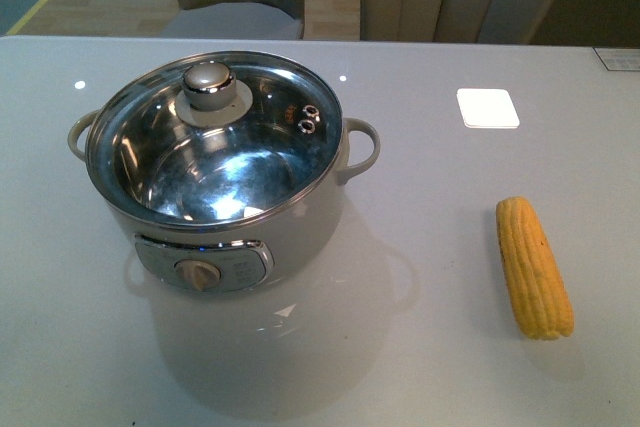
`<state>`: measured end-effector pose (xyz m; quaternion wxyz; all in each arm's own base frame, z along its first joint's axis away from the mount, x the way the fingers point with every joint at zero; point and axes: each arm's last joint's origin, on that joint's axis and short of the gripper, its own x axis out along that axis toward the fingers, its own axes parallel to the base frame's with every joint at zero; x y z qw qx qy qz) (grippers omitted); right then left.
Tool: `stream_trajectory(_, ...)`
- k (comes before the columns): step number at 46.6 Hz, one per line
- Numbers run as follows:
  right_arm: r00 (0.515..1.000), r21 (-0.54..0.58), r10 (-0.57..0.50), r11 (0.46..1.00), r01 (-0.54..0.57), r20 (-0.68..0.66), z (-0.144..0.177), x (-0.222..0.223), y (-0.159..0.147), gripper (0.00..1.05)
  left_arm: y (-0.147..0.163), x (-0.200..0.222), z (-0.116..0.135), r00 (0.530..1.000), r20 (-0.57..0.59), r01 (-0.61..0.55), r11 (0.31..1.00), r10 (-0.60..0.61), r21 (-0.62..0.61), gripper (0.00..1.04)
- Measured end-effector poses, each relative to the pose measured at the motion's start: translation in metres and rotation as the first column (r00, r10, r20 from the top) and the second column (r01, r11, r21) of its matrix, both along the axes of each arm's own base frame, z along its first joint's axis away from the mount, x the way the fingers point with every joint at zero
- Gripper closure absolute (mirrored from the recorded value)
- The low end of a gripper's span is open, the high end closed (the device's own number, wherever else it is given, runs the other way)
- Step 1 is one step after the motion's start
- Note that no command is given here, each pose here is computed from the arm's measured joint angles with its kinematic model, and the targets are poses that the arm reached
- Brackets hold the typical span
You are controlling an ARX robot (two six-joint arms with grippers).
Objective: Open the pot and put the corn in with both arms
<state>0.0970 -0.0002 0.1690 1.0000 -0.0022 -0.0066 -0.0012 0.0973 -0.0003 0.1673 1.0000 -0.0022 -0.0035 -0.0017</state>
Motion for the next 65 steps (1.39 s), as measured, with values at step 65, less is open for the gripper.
stream_trajectory(65, 1.000, 0.000, 0.000, 1.000, 0.000, 0.001, 0.000, 0.000, 0.000, 0.09, -0.053, 0.127, 0.012, 0.971, -0.233, 0.017, 0.988, -0.052, -0.151, 0.07)
